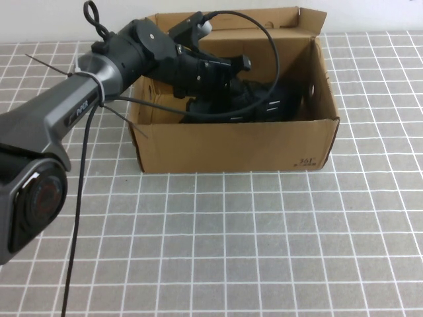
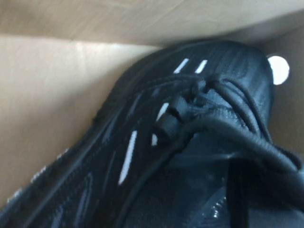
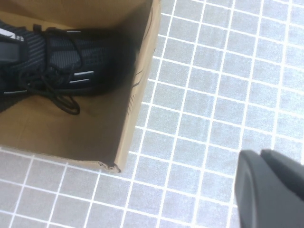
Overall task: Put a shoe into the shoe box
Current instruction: Place the shoe in the shoe box
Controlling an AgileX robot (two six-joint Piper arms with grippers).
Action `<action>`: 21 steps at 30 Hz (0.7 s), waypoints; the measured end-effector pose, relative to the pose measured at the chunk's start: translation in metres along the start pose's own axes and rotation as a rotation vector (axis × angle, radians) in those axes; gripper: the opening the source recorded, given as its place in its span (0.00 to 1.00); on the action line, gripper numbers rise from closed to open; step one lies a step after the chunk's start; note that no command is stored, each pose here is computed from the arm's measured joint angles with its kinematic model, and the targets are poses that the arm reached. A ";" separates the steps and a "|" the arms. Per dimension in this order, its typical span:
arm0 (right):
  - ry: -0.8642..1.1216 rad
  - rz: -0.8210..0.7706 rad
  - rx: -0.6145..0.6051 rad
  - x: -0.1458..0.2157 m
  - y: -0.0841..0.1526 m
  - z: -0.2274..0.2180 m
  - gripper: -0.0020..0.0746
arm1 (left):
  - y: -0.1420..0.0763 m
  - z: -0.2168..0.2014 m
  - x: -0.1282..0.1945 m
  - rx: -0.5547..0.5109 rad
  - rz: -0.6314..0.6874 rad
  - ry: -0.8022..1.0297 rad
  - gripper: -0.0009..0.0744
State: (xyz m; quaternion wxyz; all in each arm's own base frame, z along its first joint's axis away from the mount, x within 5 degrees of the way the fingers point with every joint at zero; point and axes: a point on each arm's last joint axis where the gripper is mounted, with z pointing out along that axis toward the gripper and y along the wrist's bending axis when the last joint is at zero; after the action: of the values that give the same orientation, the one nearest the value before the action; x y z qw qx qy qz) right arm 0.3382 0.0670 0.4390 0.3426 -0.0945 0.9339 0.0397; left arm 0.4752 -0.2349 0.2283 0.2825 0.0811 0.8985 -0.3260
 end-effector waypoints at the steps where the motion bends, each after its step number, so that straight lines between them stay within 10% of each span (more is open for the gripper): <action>1: 0.000 -0.001 -0.001 0.000 0.000 0.000 0.01 | 0.000 0.000 0.000 0.005 0.017 -0.002 0.06; 21: -0.001 -0.003 -0.031 0.000 0.003 0.000 0.01 | -0.021 -0.026 -0.025 -0.023 0.341 0.004 0.01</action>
State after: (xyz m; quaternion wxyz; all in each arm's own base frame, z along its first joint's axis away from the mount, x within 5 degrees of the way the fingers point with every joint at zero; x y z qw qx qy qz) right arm 0.3376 0.0698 0.4391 0.3414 -0.1013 0.9329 0.0536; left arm 0.4777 -0.2340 0.2701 0.3328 0.2299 0.8759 -0.2629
